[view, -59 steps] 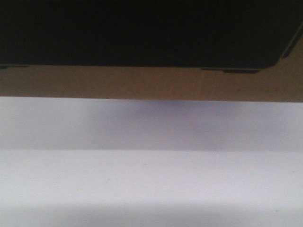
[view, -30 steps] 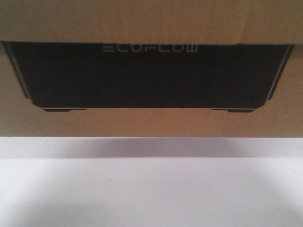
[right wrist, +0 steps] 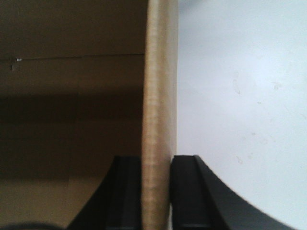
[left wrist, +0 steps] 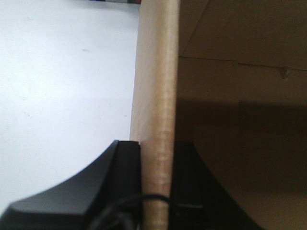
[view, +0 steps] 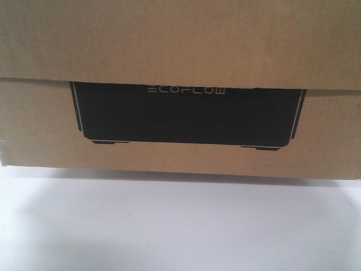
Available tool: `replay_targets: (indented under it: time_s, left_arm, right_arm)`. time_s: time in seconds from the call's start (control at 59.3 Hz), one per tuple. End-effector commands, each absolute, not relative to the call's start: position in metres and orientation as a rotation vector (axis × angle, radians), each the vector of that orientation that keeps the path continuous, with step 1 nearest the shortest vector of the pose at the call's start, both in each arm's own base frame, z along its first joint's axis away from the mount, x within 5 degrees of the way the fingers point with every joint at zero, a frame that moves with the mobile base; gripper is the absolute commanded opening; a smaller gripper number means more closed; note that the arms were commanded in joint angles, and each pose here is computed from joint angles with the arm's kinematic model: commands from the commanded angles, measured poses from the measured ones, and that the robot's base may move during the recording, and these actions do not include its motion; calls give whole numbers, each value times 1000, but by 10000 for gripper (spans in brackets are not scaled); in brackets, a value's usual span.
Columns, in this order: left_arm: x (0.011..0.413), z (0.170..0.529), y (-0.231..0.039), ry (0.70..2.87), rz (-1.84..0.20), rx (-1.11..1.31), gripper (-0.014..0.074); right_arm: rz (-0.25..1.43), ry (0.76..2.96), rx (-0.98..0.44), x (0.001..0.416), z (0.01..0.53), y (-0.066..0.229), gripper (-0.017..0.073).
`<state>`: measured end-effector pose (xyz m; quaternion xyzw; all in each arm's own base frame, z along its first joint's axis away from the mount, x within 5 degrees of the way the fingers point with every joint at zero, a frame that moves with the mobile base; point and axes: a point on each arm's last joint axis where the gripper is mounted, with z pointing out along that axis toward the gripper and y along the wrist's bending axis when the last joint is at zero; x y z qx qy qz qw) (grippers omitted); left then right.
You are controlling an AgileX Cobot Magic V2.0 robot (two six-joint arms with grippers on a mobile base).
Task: Grab box from left shelf to table start
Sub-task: 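Lower the box with both grippers onto the white table, then open both grippers and release the box walls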
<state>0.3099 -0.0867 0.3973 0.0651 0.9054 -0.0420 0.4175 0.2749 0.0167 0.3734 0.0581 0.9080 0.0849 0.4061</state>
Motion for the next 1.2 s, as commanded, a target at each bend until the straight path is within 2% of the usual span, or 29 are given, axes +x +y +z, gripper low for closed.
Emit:
replay_targets:
  time_s: [0.0,0.084,0.169,0.202,0.32,0.354,0.421,0.59,0.657,0.742,0.843,0.927,0.994,1.011,1.079,1.18]
  left_arm:
    - [307,435,-88,2052,-200,131,-85]
    - [307,436,-87,2045,-201,128,-81]
    - [307,437,-87,2044,-201,128,6]
    - [307,436,-87,2049,-200,128,62]
    - [308,435,-88,2057,-199,126,390]
    - [309,435,-88,2055,-200,126,463]
    - [309,434,-88,2057,-197,128,523]
    - [309,440,-85,2016,-149,147,459]
    - [306,450,-83,1989,-140,147,395]
    - [295,468,-79,1973,-140,134,258]
    - [283,483,-75,1941,-146,125,58]
    - [281,487,-74,1910,-144,127,-100]
    - [283,491,-76,1864,-155,130,-75]
    - [283,492,-76,1854,-157,130,-77]
    - [284,494,-74,1825,-118,146,-78]
    - [280,491,-71,1882,-95,139,-78]
  right_arm:
    - [238,2061,141,275,408,16,60]
    - [237,2047,141,276,410,16,83]
    - [237,2032,141,277,411,16,183]
    - [237,2026,141,277,411,16,255]
    - [236,2021,143,280,410,16,532]
    - [236,2029,143,281,409,16,581]
    - [234,2050,143,283,405,16,633]
    - [227,2018,130,282,410,15,613]
    - [217,1984,107,277,422,15,613]
    - [216,1927,90,264,445,15,599]
    - [201,1873,65,250,462,15,445]
    - [170,1832,50,246,468,13,232]
    - [170,1808,51,247,470,13,46]
    - [170,1808,51,247,470,13,34]
    - [189,1805,60,247,470,14,69]
    - [251,1838,76,238,471,17,63]
